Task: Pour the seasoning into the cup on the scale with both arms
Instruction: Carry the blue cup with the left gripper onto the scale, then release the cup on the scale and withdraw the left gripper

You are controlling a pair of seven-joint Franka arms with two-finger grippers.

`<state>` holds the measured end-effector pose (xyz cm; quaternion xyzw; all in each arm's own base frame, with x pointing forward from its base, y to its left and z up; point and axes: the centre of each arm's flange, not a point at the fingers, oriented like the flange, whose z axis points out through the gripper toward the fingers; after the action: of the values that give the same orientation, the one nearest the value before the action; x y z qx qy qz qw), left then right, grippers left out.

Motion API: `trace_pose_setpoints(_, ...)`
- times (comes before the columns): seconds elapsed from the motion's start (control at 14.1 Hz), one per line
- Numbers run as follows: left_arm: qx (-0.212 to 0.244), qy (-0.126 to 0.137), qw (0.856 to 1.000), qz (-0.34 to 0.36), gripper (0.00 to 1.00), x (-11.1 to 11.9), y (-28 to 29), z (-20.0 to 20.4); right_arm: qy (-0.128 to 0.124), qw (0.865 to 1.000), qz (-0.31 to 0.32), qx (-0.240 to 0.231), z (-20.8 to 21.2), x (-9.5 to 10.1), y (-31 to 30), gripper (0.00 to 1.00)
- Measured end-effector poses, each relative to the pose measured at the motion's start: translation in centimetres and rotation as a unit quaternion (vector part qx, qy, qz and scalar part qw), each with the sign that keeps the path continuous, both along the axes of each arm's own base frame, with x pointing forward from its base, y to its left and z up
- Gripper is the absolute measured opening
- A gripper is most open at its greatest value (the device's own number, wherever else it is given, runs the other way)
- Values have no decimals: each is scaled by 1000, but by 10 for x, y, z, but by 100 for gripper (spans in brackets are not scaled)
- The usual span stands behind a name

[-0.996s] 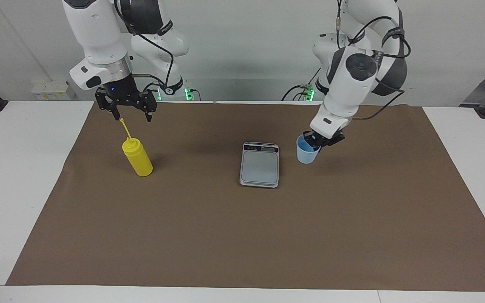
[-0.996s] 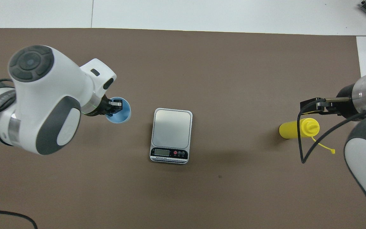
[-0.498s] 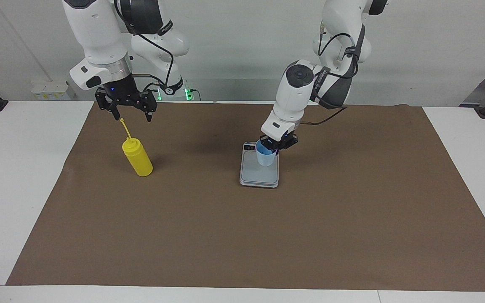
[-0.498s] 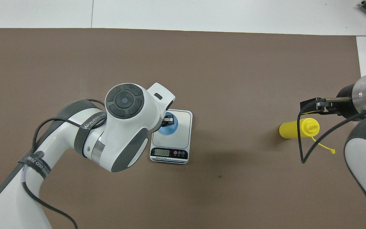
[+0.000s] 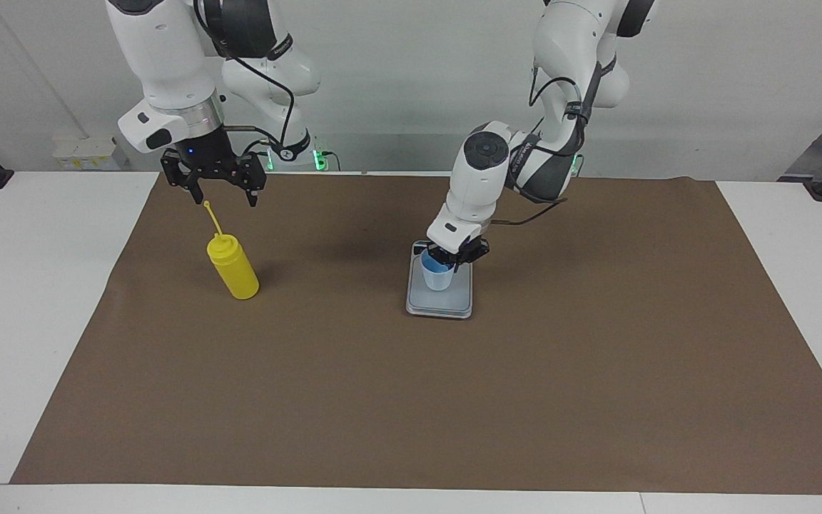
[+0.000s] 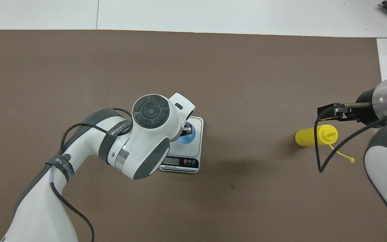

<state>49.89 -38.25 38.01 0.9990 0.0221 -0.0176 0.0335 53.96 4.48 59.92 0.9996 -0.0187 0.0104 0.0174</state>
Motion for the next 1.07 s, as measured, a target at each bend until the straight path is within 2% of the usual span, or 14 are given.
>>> trace_pose_setpoints(0.07,0,1,1000,0,4,0,-1,-2,0,1000,0,0,0,0,0,100)
trace_pose_setpoints(0.14,-1,-1,1000,1,12,0,-1,-3,0,1000,0,0,0,0,0,100)
trace_pose_setpoints(0.5,-5,-10,1000,11,67,2,-1,-4,0,1000,0,0,0,0,0,100)
trace_pose_setpoints(0.64,2,-24,999,23,93,17,18,13,0,1000,0,0,0,0,0,100)
trace_pose_setpoints(0.71,11,-33,999,27,100,26,35,28,0,1000,0,0,0,0,0,100)
trace_pose_setpoints(0.85,21,-38,999,17,100,40,70,55,0,1000,0,0,0,0,0,100)
trace_pose_setpoints(1.07,33,-29,999,-15,100,54,122,88,0,1000,0,0,0,0,0,100)
